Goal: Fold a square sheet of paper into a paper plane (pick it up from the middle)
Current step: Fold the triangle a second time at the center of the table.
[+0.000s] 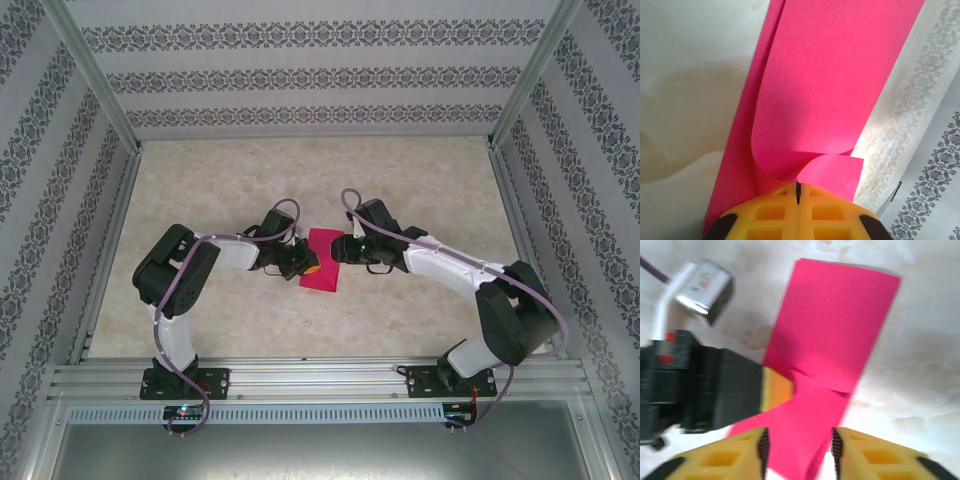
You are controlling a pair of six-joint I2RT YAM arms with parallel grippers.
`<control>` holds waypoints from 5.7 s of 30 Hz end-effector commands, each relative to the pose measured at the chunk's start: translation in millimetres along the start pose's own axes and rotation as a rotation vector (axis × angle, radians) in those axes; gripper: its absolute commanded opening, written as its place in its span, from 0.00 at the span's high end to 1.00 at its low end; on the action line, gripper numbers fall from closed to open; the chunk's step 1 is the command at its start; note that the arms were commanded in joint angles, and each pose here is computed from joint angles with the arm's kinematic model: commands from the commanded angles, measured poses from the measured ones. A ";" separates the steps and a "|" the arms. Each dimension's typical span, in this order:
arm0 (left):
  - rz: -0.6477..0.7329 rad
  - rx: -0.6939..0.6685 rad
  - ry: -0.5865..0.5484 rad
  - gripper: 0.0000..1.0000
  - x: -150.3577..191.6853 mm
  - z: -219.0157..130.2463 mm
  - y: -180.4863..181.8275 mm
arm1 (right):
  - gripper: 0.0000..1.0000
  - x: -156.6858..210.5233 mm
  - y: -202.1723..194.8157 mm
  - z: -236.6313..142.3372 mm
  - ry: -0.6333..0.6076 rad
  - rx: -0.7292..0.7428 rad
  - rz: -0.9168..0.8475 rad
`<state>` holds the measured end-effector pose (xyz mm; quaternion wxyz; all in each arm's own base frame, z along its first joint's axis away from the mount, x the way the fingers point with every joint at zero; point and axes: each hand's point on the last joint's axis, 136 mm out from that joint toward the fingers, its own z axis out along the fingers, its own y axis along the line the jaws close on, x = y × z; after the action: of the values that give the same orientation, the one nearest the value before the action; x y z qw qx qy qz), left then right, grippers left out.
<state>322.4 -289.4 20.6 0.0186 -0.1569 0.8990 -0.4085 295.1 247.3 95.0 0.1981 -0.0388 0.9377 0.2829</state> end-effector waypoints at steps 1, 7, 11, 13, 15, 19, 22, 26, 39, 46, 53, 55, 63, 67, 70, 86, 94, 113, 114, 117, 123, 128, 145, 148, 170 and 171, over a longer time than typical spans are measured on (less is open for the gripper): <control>-0.033 -0.093 0.001 0.97 2.2 1.7 28.8 | 0.77 17.3 27.0 11.7 0.047 -0.168 0.101; -0.029 -0.091 0.006 0.97 1.9 2.5 27.9 | 0.92 40.6 37.5 36.9 0.138 -0.179 0.133; -0.027 -0.090 0.008 0.97 2.1 2.6 27.6 | 0.93 49.5 30.1 51.7 0.186 -0.119 0.141; -0.024 -0.090 0.008 0.97 2.3 2.4 27.6 | 0.93 49.5 22.3 55.4 0.185 -0.089 0.156; -0.024 -0.089 0.009 0.97 2.4 2.5 27.5 | 0.93 51.2 19.4 58.0 0.204 -0.090 0.171; -0.024 -0.091 0.013 0.97 3.2 2.4 27.9 | 0.92 58.7 12.6 62.3 0.236 -0.075 0.194; -0.024 -0.091 0.012 0.97 2.7 2.7 27.6 | 0.92 63.8 4.8 63.4 0.246 -0.051 0.207; -0.023 -0.092 0.011 0.97 2.7 2.2 27.5 | 0.90 69.5 -1.7 63.0 0.256 -0.043 0.219; -0.026 -0.093 0.016 0.97 3.0 3.3 28.4 | 0.88 78.7 -15.9 61.9 0.278 0.003 0.223; -0.026 -0.095 0.016 0.97 3.2 3.3 28.9 | 0.88 90.3 -27.4 63.1 0.300 0.043 0.237; -0.025 -0.098 0.015 0.97 3.5 2.9 29.6 | 0.88 91.0 -30.4 57.0 0.293 0.071 0.235; -0.026 -0.098 0.016 0.97 3.6 3.3 30.2 | 0.88 81.5 -18.7 50.6 0.275 0.042 0.213; -0.025 -0.093 0.014 0.97 3.2 2.6 28.4 | 0.88 71.5 18.9 45.4 0.273 -0.028 0.132; -0.025 -0.093 0.015 0.97 3.6 2.5 28.5 | 0.88 77.8 10.8 52.0 0.290 0.028 0.128; -0.023 -0.094 0.014 0.97 3.5 2.4 28.6 | 0.88 82.2 -2.6 54.3 0.296 0.079 0.135; -0.029 -0.101 0.016 0.98 3.9 3.7 31.8 | 0.87 98.7 -24.8 58.2 0.294 -0.015 0.293; -0.029 -0.102 0.015 0.98 3.5 3.7 31.9 | 0.87 109.5 -39.4 57.3 0.288 -0.043 0.406; -0.032 -0.099 0.015 0.98 3.1 4.7 33.0 | 0.90 133.5 -44.8 37.9 0.291 -0.035 0.486; -0.030 -0.097 0.014 0.98 2.9 4.6 32.2 | 0.90 128.7 -41.3 34.3 0.276 -0.044 0.481; -0.029 -0.094 0.017 0.98 3.6 4.4 31.9 | 0.90 105.0 -22.5 22.4 0.214 -0.101 0.442; -0.027 -0.087 0.021 0.98 3.8 4.9 30.4 | 0.89 73.4 -2.2 24.0 0.172 -0.130 0.407; -0.028 -0.085 0.023 0.98 4.8 5.3 30.9 | 0.90 69.1 1.3 48.6 0.200 -0.147 0.437; -0.042 -0.099 0.012 0.98 3.5 6.3 36.8 | 0.86 124.2 -38.8 46.0 0.283 -0.033 0.484; -0.044 -0.103 0.010 0.98 3.1 6.0 38.0 | 0.86 128.8 -41.3 39.8 0.284 -0.027 0.475; -0.015 -0.076 0.027 0.97 4.3 4.4 28.0 | 0.98 71.6 -6.1 54.9 0.194 -0.116 0.408; -0.009 -0.074 0.025 0.97 3.8 4.3 26.9 | 0.98 78.9 -14.1 57.9 0.208 -0.086 0.418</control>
<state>318.5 -290.6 20.4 0.0132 -0.1429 0.9000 -0.4115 250.9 275.6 28.1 0.0480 0.1131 0.9202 0.3716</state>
